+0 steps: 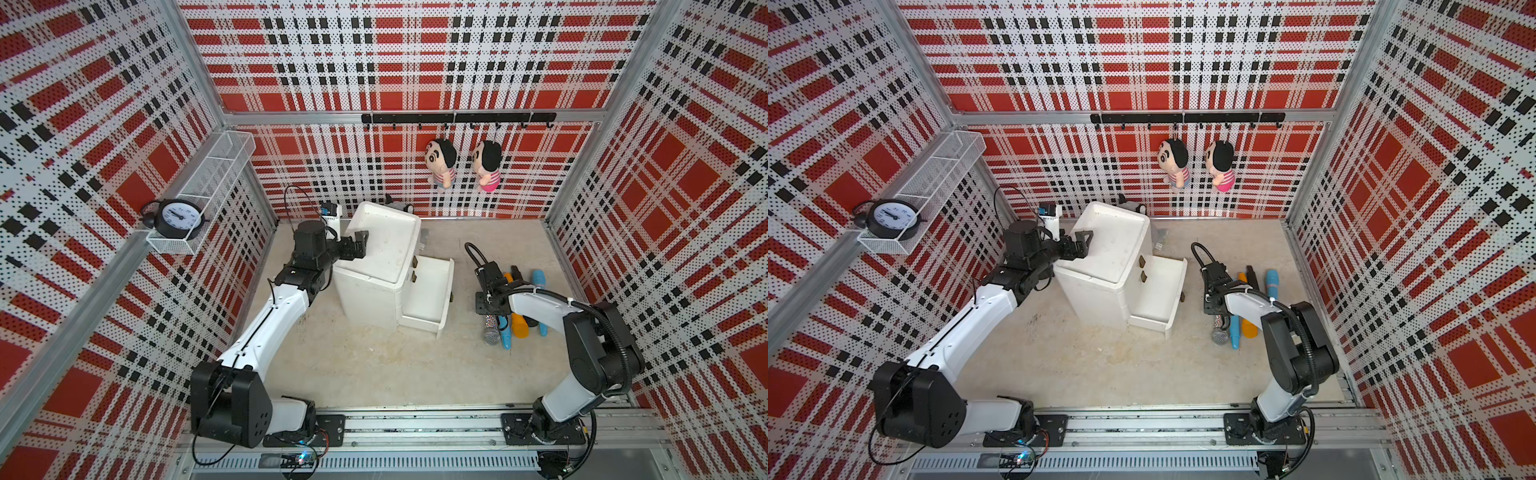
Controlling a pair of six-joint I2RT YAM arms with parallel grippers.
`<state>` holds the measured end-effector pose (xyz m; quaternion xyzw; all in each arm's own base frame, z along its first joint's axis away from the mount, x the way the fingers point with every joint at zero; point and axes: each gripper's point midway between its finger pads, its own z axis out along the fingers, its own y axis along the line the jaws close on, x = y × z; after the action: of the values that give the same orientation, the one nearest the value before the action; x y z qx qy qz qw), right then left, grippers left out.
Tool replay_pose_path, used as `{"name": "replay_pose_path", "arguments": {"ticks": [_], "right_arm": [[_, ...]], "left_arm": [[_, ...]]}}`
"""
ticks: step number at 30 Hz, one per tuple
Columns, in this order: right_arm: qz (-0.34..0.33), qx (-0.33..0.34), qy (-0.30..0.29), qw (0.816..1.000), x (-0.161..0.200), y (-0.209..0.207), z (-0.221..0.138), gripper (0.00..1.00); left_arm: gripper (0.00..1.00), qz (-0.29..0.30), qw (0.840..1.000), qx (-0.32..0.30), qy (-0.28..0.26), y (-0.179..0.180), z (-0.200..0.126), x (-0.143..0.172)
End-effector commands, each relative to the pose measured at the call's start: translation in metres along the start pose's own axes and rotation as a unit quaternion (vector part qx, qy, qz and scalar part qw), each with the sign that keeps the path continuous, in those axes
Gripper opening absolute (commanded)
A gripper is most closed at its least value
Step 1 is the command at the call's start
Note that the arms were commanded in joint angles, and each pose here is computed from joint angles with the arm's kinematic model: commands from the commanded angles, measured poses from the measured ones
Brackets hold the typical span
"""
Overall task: Take the microphone out of the drawer
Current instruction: Place the microphone at the center of the board.
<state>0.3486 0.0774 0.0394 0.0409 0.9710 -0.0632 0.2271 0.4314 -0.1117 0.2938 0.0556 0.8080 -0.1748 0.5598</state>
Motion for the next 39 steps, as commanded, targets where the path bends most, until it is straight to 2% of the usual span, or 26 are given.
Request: {"name": "replay_pose_path", "arguments": {"ticks": [1, 16, 29, 34, 39], "right_arm": [[-0.016, 0.023, -0.001, 1.0, -0.003, -0.001, 0.0, 0.13], [-0.034, 0.061, 0.007, 0.998, -0.001, -0.003, 0.002, 0.34], [-0.038, 0.063, 0.001, 0.997, -0.007, -0.002, -0.005, 0.41], [-0.038, 0.065, -0.011, 0.997, -0.016, 0.0, -0.014, 0.49], [-0.044, 0.07, -0.008, 0.997, -0.016, -0.001, -0.011, 0.5]], "left_arm": [[0.98, -0.004, 1.0, -0.003, 0.02, 0.004, 0.0, 0.014], [0.98, -0.006, 1.0, -0.001, 0.024, 0.005, 0.003, 0.015], [0.98, -0.007, 1.0, 0.001, 0.028, 0.005, 0.005, 0.017], [0.98, -0.008, 1.0, 0.003, 0.029, 0.004, 0.006, 0.017], [0.98, -0.009, 1.0, 0.003, 0.029, 0.004, 0.007, 0.018]]}}
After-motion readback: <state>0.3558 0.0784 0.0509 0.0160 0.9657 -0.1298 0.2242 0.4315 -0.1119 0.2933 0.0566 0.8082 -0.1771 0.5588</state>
